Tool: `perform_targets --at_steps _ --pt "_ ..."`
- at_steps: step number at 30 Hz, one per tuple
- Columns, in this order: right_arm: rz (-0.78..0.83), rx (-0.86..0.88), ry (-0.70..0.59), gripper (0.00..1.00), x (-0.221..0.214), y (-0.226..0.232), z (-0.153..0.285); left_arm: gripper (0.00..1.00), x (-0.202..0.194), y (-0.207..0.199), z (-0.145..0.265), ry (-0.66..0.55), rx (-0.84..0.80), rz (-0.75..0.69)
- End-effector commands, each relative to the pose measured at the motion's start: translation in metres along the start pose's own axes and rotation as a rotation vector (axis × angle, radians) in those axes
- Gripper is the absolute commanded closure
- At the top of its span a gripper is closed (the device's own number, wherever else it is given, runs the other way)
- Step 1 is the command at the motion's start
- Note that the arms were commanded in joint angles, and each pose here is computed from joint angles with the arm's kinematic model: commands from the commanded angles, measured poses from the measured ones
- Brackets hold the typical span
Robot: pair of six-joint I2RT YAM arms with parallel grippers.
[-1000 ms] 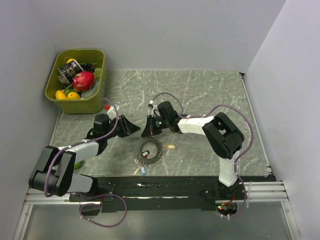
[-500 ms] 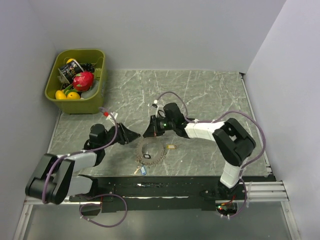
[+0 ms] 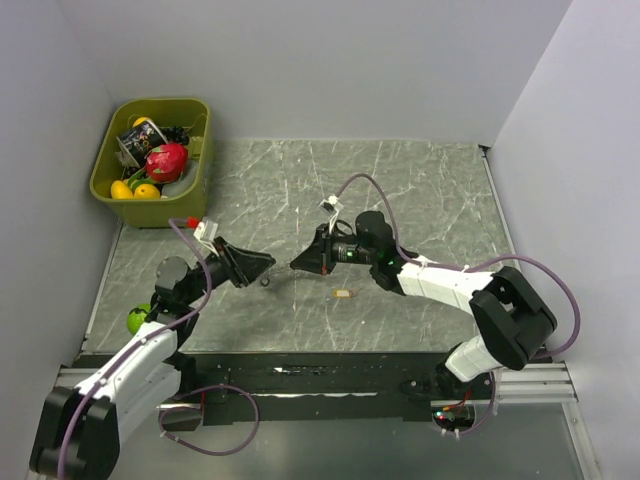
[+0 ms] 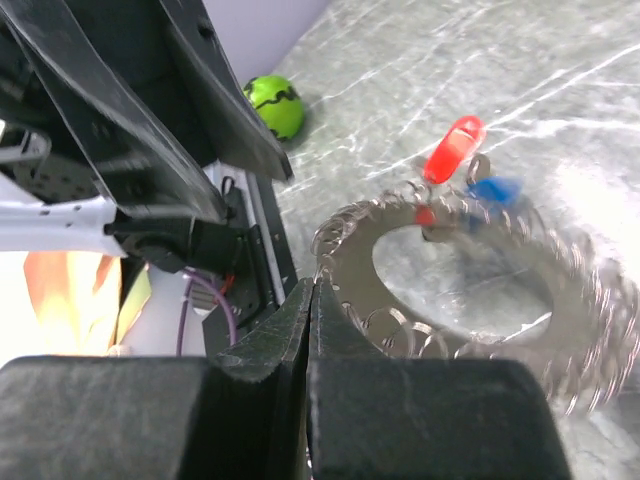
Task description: Put the keys on the keyring
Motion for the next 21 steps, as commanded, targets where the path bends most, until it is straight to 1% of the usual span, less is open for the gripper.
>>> perform_targets --at_steps 1,5,9,15,21 --pt "0.120 0.157 -0.080 1.00 0.016 0.033 0.010 0.60 0.022 -0.013 0.000 -0.007 -0.026 -0.070" --pt "0.155 0.178 -0.075 1.00 0.016 0.038 0.013 0.60 0.029 -0.019 -0.003 0.003 -0.045 -0.074" --pt "0.187 0.202 -0.070 1.00 0.017 0.046 0.017 0.61 0.024 -0.019 -0.008 0.042 -0.076 -0.063" --pt "0.238 0.251 -0.058 1.00 0.018 0.060 0.026 0.61 0.015 -0.031 -0.011 0.061 -0.202 -0.092" --pt "0.252 0.262 -0.055 1.00 0.020 0.067 0.029 0.57 0.014 -0.046 -0.010 0.063 -0.304 -0.115"
Point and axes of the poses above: each gripper's point midway between its finger pads, its own z axis back along the fingers, its own y axis along the line the jaws close on, x = y × z, the point moved 7 cm from there along z, back along the fingers, and after that the axes turned 11 degrees about -z, right-handed, at the moved point
